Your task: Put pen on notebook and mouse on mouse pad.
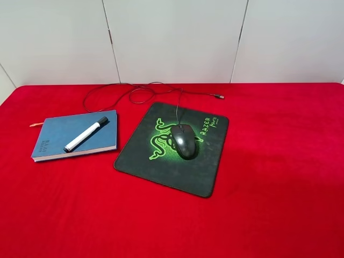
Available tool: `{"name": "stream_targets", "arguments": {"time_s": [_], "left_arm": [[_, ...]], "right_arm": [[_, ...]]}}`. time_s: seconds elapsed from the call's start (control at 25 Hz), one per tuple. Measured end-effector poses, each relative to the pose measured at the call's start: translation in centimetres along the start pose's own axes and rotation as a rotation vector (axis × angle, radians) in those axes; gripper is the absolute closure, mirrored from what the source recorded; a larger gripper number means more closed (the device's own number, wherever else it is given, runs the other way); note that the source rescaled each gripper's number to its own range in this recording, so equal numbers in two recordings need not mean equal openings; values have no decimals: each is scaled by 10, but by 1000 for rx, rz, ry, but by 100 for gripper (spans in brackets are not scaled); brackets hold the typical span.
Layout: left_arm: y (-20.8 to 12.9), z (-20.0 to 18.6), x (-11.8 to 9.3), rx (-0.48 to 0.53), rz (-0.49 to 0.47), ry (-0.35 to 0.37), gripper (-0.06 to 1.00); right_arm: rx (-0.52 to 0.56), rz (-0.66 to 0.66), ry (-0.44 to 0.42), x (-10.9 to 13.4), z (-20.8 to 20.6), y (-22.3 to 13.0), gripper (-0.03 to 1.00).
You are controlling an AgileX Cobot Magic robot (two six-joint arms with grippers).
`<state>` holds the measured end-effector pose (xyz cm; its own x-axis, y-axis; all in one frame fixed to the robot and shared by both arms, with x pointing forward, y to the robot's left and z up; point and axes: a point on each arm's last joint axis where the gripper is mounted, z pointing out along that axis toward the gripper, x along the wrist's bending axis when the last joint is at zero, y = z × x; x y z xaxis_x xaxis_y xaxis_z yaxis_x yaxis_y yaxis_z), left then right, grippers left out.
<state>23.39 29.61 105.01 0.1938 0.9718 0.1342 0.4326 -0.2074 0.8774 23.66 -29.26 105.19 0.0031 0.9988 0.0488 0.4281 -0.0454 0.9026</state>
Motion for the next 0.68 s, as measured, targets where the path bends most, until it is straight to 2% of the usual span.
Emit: {"name": "stream_targets", "arguments": {"time_s": [0.68], "left_arm": [[0,0,0,0,0,0,-5]], "right_arm": [[-1,-10,-17,-2,0,0,-3]]}}
